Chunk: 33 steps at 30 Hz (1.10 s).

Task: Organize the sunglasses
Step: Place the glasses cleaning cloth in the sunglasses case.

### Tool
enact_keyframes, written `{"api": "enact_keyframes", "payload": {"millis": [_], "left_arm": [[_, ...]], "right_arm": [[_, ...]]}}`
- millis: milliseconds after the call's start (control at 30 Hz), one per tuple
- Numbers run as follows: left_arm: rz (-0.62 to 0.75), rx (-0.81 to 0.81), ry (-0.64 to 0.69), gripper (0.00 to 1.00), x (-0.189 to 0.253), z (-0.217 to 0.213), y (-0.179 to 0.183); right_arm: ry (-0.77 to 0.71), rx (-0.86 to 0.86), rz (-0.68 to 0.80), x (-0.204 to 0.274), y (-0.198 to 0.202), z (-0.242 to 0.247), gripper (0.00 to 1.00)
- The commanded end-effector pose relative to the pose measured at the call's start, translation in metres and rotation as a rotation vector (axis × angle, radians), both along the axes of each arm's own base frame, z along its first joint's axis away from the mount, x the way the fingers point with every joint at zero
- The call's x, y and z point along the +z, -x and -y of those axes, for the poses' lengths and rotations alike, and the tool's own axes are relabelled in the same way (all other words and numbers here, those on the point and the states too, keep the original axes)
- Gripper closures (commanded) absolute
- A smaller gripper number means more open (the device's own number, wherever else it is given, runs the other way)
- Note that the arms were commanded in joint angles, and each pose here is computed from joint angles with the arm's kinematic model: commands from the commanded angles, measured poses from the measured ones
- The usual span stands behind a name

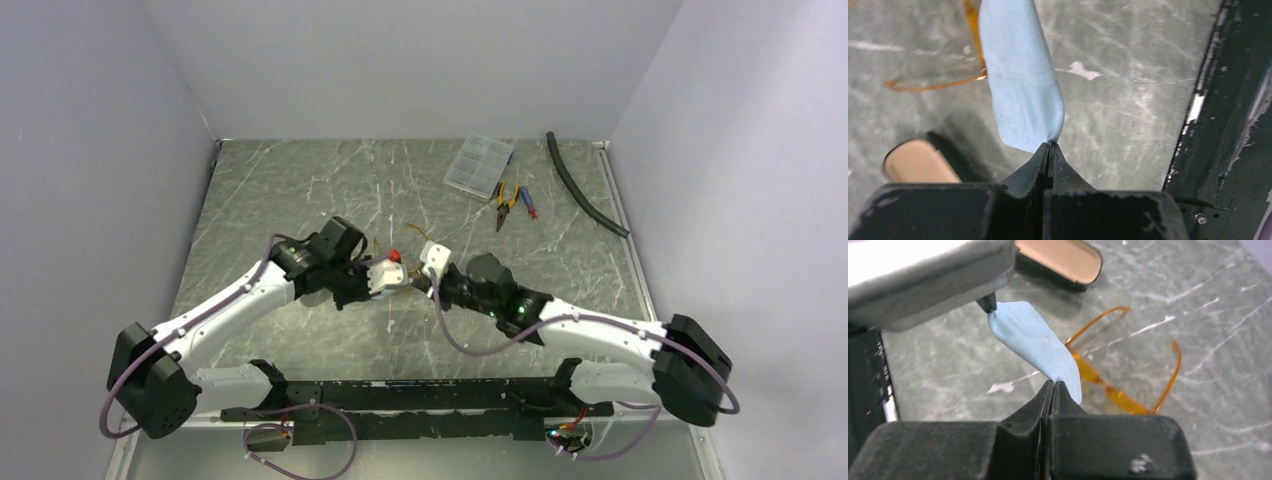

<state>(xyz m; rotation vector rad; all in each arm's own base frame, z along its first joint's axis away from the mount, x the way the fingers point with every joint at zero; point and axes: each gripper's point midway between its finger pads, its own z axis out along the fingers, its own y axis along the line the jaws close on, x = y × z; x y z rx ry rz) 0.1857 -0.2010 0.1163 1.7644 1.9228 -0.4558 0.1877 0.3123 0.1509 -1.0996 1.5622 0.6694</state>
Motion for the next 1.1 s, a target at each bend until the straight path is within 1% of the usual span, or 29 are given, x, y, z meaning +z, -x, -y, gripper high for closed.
{"api": "enact_keyframes", "payload": {"millis": [0, 67, 167, 267, 300, 367, 467, 633, 833, 967, 1067], "left_arm": [[0.059, 0.18, -0.043, 0.97, 0.027, -0.035, -0.023], [0.097, 0.268, -0.062, 0.97, 0.036, -0.055, -0.037], [0.148, 0.371, -0.101, 0.97, 0.043, -0.084, -0.051], [0.181, 0.45, -0.122, 0.97, 0.048, -0.106, -0.06], [0.193, 0.473, -0.127, 0.97, 0.049, -0.112, -0.062], [0.212, 0.506, -0.144, 0.97, 0.046, -0.124, -0.067], [0.226, 0.544, -0.167, 0.97, 0.037, -0.137, -0.074], [0.231, 0.6, -0.184, 0.97, 0.029, -0.157, -0.09], [0.211, 0.618, -0.179, 0.97, 0.018, -0.166, -0.101], [0.237, 0.625, -0.189, 0.97, 0.013, -0.173, -0.108], [0.226, 0.613, -0.173, 0.97, 0.013, -0.17, -0.11]], "right_arm": [[0.05, 0.131, 0.068, 0.024, -0.028, -0.03, 1.0], [0.036, 0.14, 0.073, 0.029, -0.05, -0.04, 1.0], [-0.016, 0.214, 0.093, 0.042, -0.069, -0.063, 1.0], [-0.002, 0.292, 0.154, 0.048, -0.087, -0.09, 1.0], [0.022, 0.315, 0.159, 0.039, -0.095, -0.097, 1.0], [0.027, 0.354, 0.18, 0.038, -0.106, -0.111, 1.0], [0.023, 0.392, 0.219, 0.029, -0.123, -0.121, 1.0], [0.014, 0.469, 0.307, 0.022, -0.13, -0.139, 1.0], [0.039, 0.48, 0.348, 0.008, -0.155, -0.16, 1.0], [0.044, 0.49, 0.387, 0.007, -0.165, -0.169, 1.0], [0.064, 0.508, 0.402, 0.003, -0.171, -0.174, 1.0]]}}
